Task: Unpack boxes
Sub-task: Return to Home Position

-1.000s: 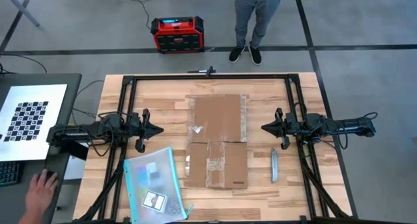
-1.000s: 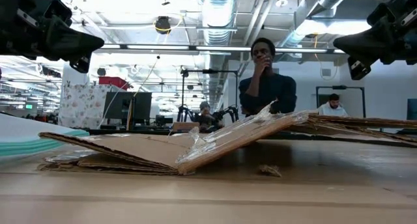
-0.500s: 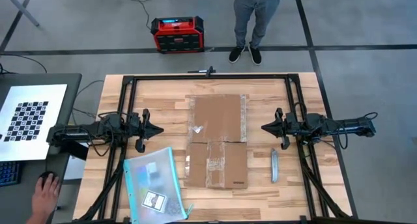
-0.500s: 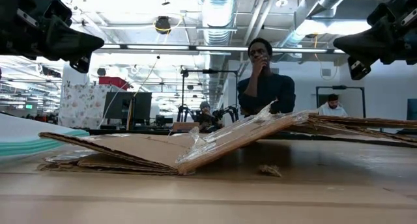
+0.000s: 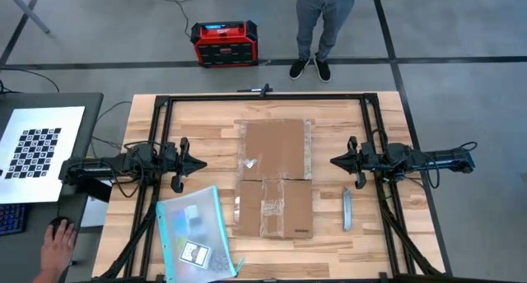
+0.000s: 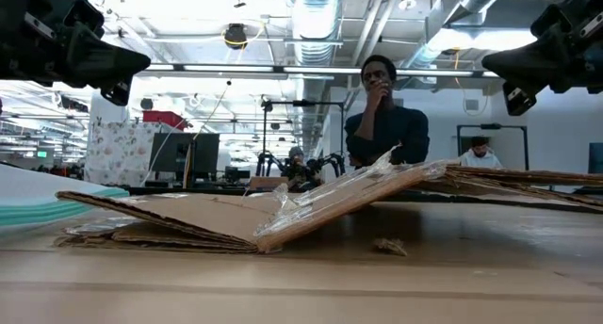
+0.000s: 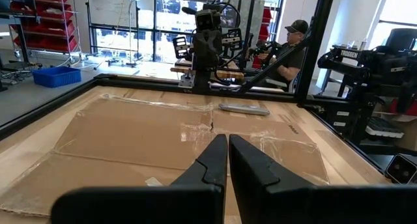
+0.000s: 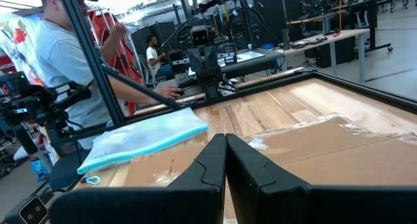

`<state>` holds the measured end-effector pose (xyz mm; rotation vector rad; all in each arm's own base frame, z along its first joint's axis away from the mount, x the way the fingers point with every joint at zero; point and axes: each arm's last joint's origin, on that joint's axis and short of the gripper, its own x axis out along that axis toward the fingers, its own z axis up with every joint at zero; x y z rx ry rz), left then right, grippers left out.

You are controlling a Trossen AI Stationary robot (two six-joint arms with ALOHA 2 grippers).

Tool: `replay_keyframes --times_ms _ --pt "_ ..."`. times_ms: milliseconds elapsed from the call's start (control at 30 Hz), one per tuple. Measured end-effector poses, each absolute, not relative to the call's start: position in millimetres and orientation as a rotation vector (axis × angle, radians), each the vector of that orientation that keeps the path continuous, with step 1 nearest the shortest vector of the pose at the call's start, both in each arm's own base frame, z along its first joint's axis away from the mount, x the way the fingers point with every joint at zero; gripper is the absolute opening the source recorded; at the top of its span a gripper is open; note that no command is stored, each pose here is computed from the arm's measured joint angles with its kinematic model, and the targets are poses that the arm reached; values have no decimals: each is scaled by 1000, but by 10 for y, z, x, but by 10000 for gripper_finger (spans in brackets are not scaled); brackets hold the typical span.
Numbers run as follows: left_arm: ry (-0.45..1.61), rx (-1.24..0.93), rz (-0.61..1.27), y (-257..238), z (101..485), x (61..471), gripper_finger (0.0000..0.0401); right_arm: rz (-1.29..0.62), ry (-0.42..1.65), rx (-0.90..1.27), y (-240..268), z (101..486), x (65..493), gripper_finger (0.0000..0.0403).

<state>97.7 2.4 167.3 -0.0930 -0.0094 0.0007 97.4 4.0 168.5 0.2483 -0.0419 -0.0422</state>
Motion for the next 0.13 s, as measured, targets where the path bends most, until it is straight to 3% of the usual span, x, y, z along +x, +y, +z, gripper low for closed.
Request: replay_keyframes --times_ms 133 --pt "-9 -93 1 24 1672 977 0 -42 -42 248 40 1685 974 2"
